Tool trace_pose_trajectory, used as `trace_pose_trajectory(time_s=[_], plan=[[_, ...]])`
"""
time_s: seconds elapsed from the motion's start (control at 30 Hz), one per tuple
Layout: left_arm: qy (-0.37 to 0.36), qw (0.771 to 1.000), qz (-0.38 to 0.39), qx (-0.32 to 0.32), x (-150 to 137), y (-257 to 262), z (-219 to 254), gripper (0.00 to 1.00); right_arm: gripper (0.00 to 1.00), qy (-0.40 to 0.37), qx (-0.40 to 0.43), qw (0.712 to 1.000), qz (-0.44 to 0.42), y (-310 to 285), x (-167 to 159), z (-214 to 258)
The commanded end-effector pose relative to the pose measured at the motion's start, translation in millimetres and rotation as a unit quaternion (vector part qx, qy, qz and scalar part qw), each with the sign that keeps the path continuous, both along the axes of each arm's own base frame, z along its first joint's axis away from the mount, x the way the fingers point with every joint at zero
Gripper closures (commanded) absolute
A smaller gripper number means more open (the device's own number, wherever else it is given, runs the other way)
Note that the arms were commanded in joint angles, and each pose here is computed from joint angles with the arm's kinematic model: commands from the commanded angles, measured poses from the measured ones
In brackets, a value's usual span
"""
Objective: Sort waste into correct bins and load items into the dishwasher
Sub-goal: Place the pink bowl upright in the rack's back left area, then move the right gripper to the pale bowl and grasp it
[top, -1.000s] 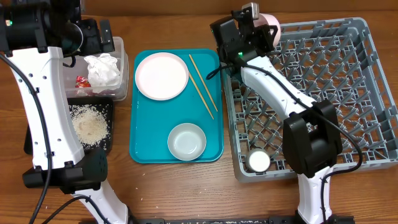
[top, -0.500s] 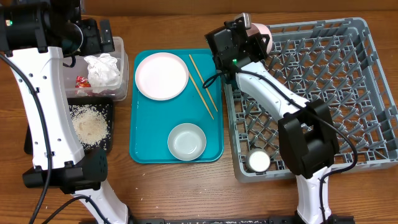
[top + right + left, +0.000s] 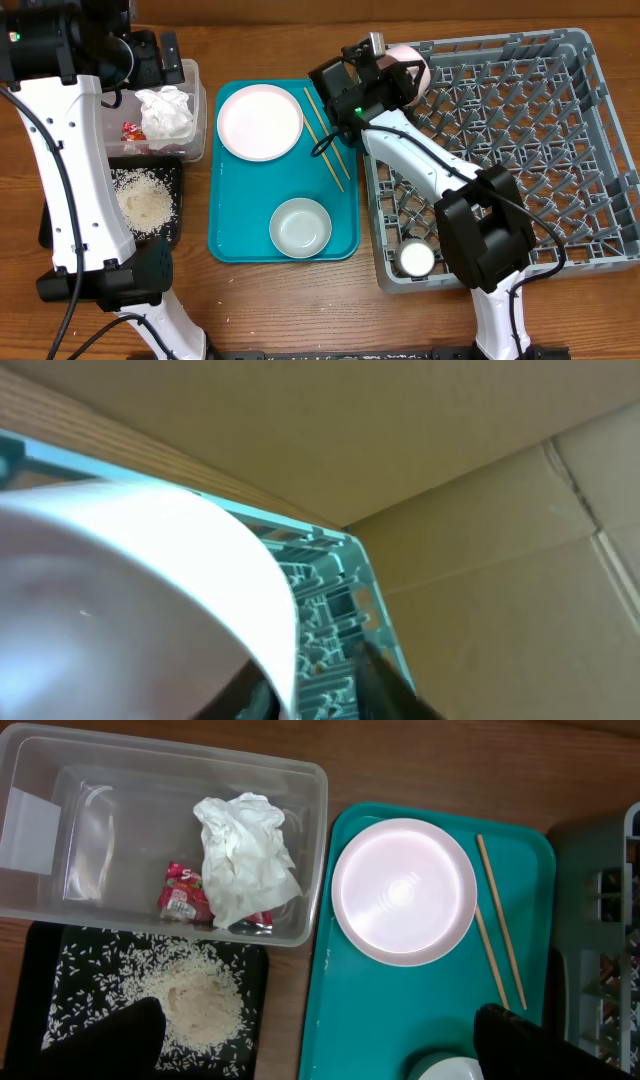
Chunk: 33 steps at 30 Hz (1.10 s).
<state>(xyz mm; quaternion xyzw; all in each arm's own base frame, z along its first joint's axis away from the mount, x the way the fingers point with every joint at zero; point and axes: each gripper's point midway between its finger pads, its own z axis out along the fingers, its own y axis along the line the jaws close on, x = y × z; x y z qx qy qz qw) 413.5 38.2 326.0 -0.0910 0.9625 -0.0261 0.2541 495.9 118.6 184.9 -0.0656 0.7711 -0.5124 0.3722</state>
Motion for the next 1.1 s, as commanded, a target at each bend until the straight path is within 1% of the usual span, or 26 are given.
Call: trace_pose_trajectory(time_s=[0.0, 0.07, 0.1, 0.23, 0.3, 0.37, 0.47, 0.53, 0.63, 0.73, 0.77, 0.8, 0.83, 0.9, 0.93, 0.97, 1.0, 1.07], plan=[[-0.02, 1.0, 0.002, 0.005, -3, -1, 14, 0.0, 0.64, 0.003, -0.014, 1.0, -0.007, -1, -4, -2], [-0.02, 1.0, 0.002, 0.005, -3, -1, 14, 0.0, 0.57, 0.005, -0.016, 1.0, -0.001, 4, -6, -2], [-0.02, 1.0, 0.002, 0.005, -3, -1, 14, 0.0, 0.51, 0.006, -0.017, 1.0, 0.004, 8, -7, -2], [-0.02, 1.0, 0.002, 0.005, -3, -1, 14, 0.0, 0.4, 0.005, -0.016, 1.0, 0.024, 28, -12, -2], [-0.02, 1.0, 0.002, 0.005, -3, -1, 14, 0.0, 0.29, 0.005, -0.016, 0.999, 0.034, 38, -15, -2], [-0.02, 1.0, 0.002, 0.005, -3, -1, 14, 0.0, 0.24, 0.004, -0.016, 0.999, 0.039, 43, -17, -1], [-0.02, 1.0, 0.002, 0.005, -3, -1, 14, 0.0, 0.2, 0.003, -0.006, 0.999, 0.049, 49, -18, 2], [-0.02, 1.0, 0.002, 0.005, -3, -1, 14, 0.0, 0.2, 0.003, 0.012, 0.998, 0.062, 53, -19, 7], [-0.02, 1.0, 0.002, 0.005, -3, -1, 14, 0.0, 0.19, -0.011, 0.074, 0.993, 0.089, 61, -20, 26], [-0.02, 1.0, 0.002, 0.005, -3, -1, 14, 0.0, 0.18, -0.012, 0.144, 0.981, 0.127, 70, -27, 47], [-0.02, 1.0, 0.002, 0.005, -3, -1, 14, 0.0, 0.17, 0.025, 0.24, 0.955, 0.175, 88, -43, 50], [-0.02, 1.0, 0.002, 0.005, -3, -1, 14, 0.0, 0.17, 0.063, 0.304, 0.93, 0.197, 102, -56, 42], [-0.02, 1.0, 0.002, 0.005, -3, -1, 14, 0.0, 0.14, 0.127, 0.38, 0.89, 0.219, 123, -79, 28], [-0.02, 1.0, 0.002, 0.005, -3, -1, 14, 0.0, 0.16, 0.215, 0.465, 0.828, 0.229, 149, -113, 8], [-0.02, 1.0, 0.002, 0.005, -3, -1, 14, 0.0, 0.2, 0.266, 0.514, 0.786, 0.217, 163, -135, -4], [-0.02, 1.0, 0.002, 0.005, -3, -1, 14, 0.0, 0.21, 0.297, 0.54, 0.76, 0.208, 172, -149, -11], [-0.02, 1.0, 0.002, 0.005, -3, -1, 14, 0.0, 0.23, 0.341, 0.571, 0.719, 0.202, 185, -169, -22], [-0.02, 1.0, 0.002, 0.005, -3, -1, 14, 0.0, 0.24, 0.377, 0.583, 0.69, 0.206, 198, -190, -39]])
